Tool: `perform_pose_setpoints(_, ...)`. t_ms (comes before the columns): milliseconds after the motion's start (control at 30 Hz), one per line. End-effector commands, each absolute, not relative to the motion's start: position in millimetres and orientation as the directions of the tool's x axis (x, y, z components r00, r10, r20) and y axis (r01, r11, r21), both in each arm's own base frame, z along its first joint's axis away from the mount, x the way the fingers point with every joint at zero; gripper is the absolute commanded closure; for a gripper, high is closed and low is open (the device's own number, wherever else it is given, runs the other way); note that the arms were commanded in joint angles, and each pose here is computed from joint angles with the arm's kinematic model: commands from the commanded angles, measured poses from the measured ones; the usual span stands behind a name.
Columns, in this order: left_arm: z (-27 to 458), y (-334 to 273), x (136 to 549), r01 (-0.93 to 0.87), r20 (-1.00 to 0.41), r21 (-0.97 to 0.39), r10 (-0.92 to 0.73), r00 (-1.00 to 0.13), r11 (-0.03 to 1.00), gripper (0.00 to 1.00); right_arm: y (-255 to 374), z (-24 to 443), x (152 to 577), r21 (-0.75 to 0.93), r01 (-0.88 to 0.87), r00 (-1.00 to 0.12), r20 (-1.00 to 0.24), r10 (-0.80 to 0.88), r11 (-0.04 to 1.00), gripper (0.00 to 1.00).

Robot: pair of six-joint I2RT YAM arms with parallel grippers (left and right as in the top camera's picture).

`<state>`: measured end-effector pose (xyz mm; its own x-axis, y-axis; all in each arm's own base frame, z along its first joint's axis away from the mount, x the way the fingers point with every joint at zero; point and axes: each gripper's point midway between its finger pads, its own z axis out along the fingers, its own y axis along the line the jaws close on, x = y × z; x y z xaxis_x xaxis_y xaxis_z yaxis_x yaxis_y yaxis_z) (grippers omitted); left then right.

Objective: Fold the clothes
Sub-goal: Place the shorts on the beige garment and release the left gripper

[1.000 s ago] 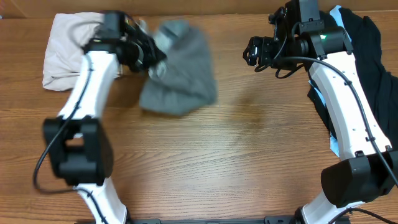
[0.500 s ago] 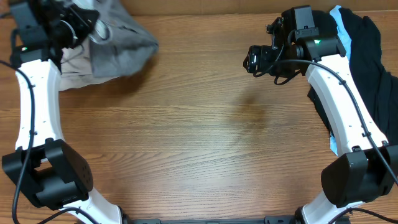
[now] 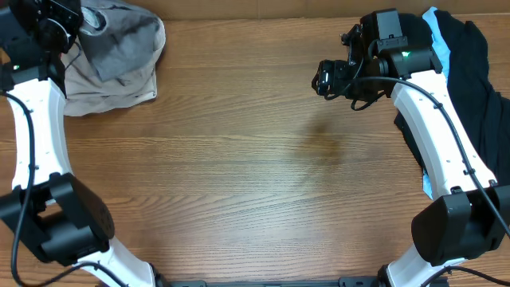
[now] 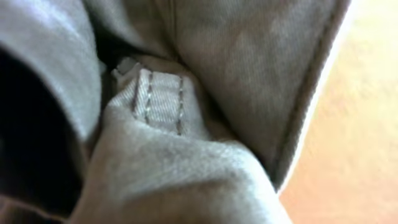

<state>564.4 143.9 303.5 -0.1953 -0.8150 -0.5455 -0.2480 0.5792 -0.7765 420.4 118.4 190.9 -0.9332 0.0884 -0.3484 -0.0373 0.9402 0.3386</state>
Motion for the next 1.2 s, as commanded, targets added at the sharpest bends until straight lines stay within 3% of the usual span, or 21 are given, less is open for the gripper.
perform_pose_setpoints(0,281,163,583,-0.290,-0.550,-0.772,-0.823,-0.140,0.565,0.96,115,188,420,0.331,-0.023,-0.934,-0.343,0.097,0.943,0.12)
perform_pose_setpoints(133,219,167,593,-0.377,-0.492,-0.760,-0.848,-0.197,0.529,0.96,115,188,419,0.332,-0.017,-0.936,-0.336,0.101,0.943,0.12)
perform_pose_setpoints(300,148,158,565,-0.548,-0.397,-0.650,-0.850,-0.347,0.527,0.92,115,188,421,0.337,-0.009,-0.934,-0.339,0.112,0.941,0.12)
perform_pose_setpoints(367,127,162,545,-0.626,-0.380,-0.562,-0.841,-0.386,0.541,0.70,116,188,421,0.337,-0.010,-0.933,-0.341,0.112,0.941,0.11)
perform_pose_setpoints(400,119,166,535,-0.662,-0.372,-0.519,-0.840,-0.395,0.541,0.41,115,188,421,0.337,-0.010,-0.933,-0.341,0.112,0.941,0.11)
perform_pose_setpoints(433,108,172,520,-0.707,-0.364,-0.453,-0.837,-0.409,0.543,0.25,115,188,421,0.337,-0.009,-0.934,-0.340,0.112,0.941,0.09)
perform_pose_setpoints(500,96,184,498,-0.762,-0.364,-0.345,-0.826,-0.430,0.548,0.10,116,188,421,0.337,-0.010,-0.933,-0.341,0.112,0.941,0.07)
perform_pose_setpoints(600,88,197,475,-0.762,-0.366,-0.233,-0.780,-0.507,0.604,0.08,116,188,421,0.337,-0.010,-0.933,-0.341,0.112,0.941,0.07)
perform_pose_setpoints(867,98,204,437,-0.684,-0.289,-0.120,-0.685,-0.669,0.719,0.06,116,189,421,0.337,-0.010,-0.933,-0.341,0.112,0.941,0.05)
perform_pose_setpoints(1000,147,194,424,-0.555,-0.271,-0.064,-0.549,-0.791,0.830,0.00,116,190,424,0.339,-0.014,-0.929,-0.353,0.113,0.941,0.02)
perform_pose_setpoints(1167,235,162,453,-0.315,-0.438,-0.122,-0.336,-0.834,0.941,0.00,116,190,425,0.340,-0.016,-0.927,-0.357,0.113,0.940,0.01)
